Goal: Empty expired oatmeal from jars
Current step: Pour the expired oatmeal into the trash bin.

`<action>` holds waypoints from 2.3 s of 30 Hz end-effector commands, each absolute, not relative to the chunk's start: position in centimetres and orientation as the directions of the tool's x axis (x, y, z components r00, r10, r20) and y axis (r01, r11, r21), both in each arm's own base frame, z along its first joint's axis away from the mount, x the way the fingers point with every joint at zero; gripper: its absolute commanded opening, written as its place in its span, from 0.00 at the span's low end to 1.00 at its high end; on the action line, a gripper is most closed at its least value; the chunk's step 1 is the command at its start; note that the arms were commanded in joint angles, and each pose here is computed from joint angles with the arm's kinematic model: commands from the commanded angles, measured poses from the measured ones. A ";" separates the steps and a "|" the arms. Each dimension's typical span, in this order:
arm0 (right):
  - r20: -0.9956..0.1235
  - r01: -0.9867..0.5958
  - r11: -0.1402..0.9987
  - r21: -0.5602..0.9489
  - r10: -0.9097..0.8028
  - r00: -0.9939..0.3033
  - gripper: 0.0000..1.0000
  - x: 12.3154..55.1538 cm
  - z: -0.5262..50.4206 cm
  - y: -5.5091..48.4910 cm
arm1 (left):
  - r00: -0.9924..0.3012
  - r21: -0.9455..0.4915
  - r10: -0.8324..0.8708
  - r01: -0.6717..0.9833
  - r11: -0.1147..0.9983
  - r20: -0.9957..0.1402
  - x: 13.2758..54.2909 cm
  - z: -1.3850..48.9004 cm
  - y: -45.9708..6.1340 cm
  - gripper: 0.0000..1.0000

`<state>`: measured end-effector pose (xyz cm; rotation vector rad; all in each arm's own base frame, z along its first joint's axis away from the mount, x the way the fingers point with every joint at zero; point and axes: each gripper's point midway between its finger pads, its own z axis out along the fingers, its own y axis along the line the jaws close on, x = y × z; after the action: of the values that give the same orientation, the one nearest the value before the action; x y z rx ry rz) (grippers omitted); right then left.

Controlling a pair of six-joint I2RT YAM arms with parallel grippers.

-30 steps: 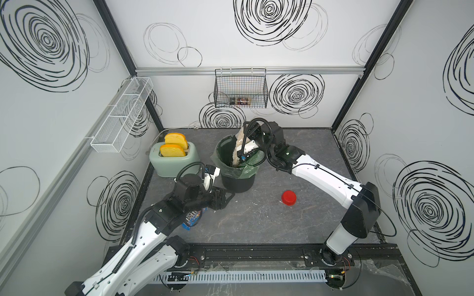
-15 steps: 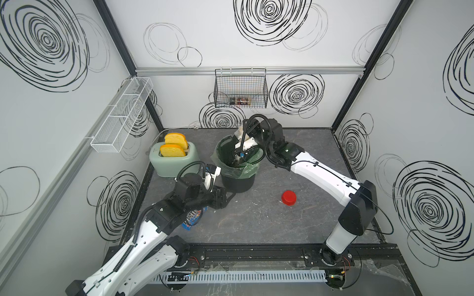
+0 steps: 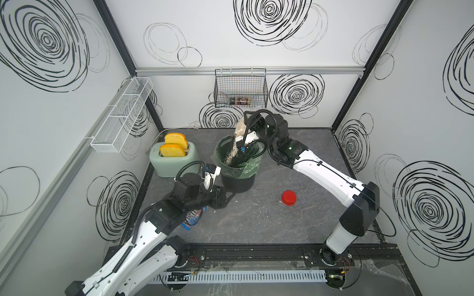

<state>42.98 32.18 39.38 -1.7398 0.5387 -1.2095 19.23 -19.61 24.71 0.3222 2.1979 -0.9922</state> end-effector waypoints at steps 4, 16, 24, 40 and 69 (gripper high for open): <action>0.542 0.285 -0.464 -0.839 -0.758 0.363 0.46 42.9 40.3 31.9 | -0.688 -0.548 -0.051 0.528 0.649 -0.724 18.9 26.7 -19.8 0.68; 0.563 0.317 -0.467 -0.826 -0.710 0.422 0.49 41.3 40.2 32.9 | -0.699 -0.560 -0.054 0.521 0.645 -0.713 19.3 26.4 -20.2 0.67; 0.582 0.413 -0.426 -0.805 -0.700 0.414 0.50 40.4 42.9 34.1 | -0.710 -0.568 -0.057 0.509 0.647 -0.702 19.8 26.3 -20.7 0.67; 0.542 0.407 -0.379 -0.831 -0.716 0.440 0.49 39.4 40.5 33.1 | -0.703 -0.529 -0.037 0.499 0.686 -0.711 20.7 27.4 -21.1 0.67; 0.449 0.246 -0.375 -0.894 -0.759 0.472 0.48 41.5 40.1 32.3 | -0.676 -0.517 -0.048 0.514 0.685 -0.735 21.1 28.4 -20.3 0.67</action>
<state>41.81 32.15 34.81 -1.7483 0.4495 -1.1220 20.83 -20.31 26.85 0.3388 2.1940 -0.9462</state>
